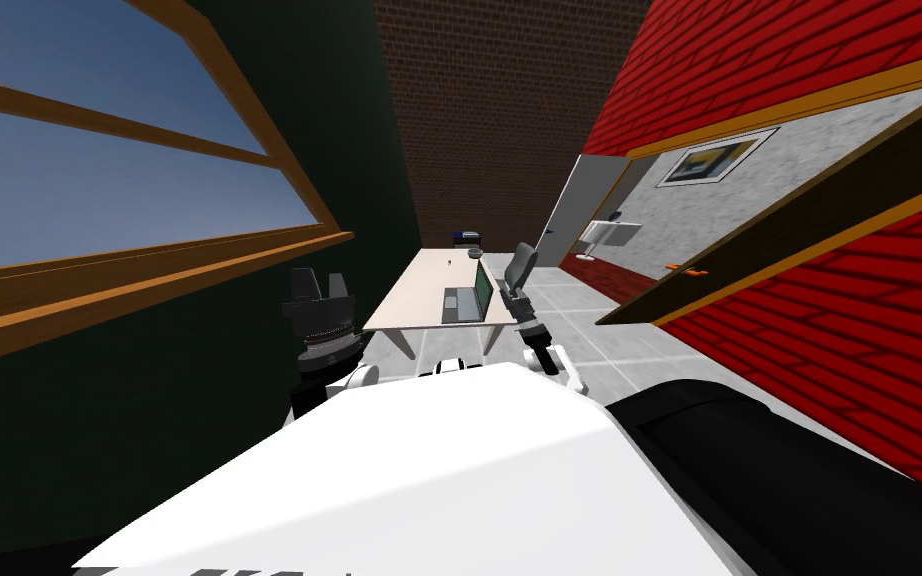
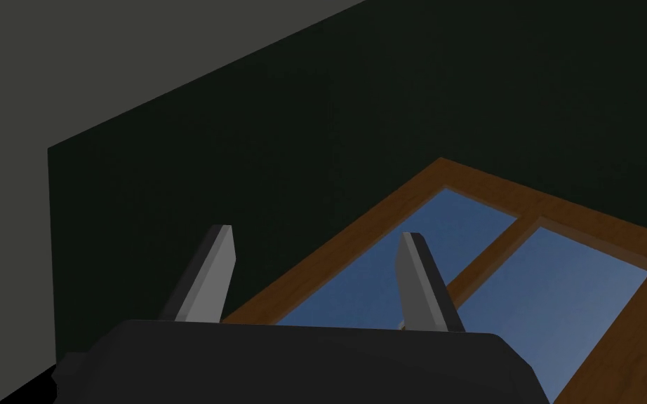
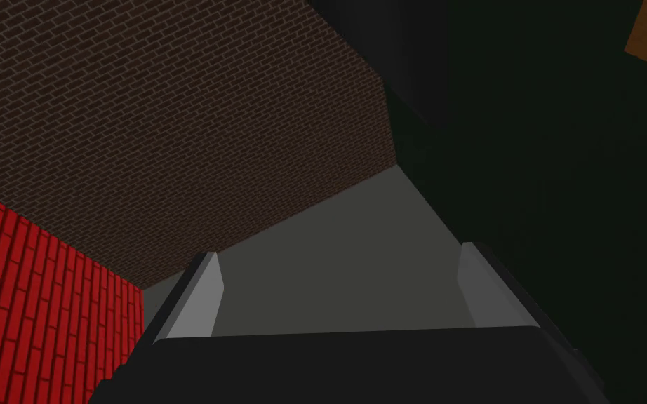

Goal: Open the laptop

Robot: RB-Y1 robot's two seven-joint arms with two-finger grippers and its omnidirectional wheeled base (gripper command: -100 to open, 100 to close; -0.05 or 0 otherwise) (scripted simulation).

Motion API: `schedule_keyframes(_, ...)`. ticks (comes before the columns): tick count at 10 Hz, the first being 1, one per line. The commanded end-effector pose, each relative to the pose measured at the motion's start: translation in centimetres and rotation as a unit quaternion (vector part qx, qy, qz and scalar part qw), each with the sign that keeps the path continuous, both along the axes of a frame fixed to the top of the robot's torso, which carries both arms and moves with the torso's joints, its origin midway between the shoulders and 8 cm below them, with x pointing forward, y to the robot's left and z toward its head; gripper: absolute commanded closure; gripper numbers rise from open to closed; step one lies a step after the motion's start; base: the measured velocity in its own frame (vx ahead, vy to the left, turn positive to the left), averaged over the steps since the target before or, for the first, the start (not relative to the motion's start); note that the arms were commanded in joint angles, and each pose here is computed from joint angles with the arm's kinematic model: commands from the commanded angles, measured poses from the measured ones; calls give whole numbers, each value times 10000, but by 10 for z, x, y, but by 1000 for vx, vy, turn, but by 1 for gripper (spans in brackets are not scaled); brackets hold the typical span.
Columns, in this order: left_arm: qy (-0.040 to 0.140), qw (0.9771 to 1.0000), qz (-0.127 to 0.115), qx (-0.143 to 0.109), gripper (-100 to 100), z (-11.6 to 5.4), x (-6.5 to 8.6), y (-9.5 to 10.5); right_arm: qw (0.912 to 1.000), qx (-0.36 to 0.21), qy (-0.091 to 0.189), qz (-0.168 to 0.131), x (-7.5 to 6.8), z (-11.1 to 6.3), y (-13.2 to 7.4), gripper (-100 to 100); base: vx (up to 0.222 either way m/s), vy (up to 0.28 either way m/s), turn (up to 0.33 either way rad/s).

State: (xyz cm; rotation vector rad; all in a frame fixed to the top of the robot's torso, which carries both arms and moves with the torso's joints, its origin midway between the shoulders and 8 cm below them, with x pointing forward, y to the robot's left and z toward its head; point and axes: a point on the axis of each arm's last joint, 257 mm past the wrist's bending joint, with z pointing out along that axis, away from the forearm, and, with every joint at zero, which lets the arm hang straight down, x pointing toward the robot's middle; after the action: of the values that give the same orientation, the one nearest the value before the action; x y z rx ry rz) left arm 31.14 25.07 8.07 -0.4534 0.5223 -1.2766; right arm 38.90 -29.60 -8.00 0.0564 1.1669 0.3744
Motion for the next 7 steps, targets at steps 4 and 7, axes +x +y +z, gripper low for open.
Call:
schedule_keyframes(4, 0, 10000, 0, 0, 0, 0, 0, 0, 9914, -1209, 277, -429, 9, -25, -21, -100, -5, 74, 16)
schedule_keyframes(7, 0, 10000, 0, 0, 0, 0, 0, 0, 9765, -2010, 438, -639, 13, -39, -36, -100, 1, 80, 17)
